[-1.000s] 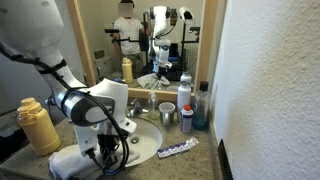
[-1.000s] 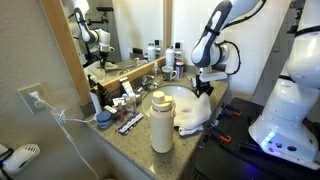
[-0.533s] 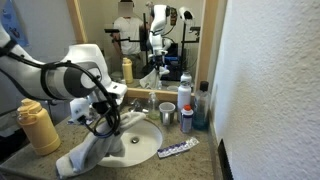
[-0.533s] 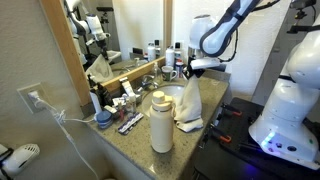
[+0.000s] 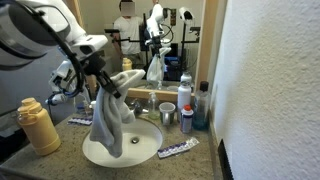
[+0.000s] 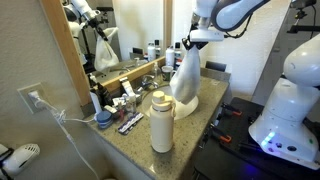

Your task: Take the towel hanging to the wall and use it to wipe the counter

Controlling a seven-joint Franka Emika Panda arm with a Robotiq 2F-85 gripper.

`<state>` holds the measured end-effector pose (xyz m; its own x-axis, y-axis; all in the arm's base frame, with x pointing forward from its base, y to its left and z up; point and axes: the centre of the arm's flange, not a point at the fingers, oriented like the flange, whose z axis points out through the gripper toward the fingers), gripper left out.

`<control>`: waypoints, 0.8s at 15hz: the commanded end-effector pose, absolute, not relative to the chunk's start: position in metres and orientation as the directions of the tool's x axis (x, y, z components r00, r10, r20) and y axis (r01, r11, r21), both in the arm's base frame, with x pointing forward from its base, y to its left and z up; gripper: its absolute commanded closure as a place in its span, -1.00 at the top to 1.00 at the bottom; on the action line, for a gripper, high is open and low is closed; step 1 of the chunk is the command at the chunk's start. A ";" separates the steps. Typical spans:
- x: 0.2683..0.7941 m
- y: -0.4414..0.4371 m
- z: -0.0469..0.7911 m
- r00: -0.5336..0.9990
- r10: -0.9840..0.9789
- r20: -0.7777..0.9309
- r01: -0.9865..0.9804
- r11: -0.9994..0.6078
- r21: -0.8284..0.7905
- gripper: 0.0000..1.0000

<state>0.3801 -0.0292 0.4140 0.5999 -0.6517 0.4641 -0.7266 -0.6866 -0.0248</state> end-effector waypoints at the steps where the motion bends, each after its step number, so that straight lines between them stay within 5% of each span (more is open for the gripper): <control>1: 0.364 -0.036 0.478 0.484 -0.672 0.561 -0.791 -0.610 -0.049 -0.94; 12: 0.353 -0.098 0.603 0.153 -0.642 0.751 -0.873 -0.444 -0.202 -0.94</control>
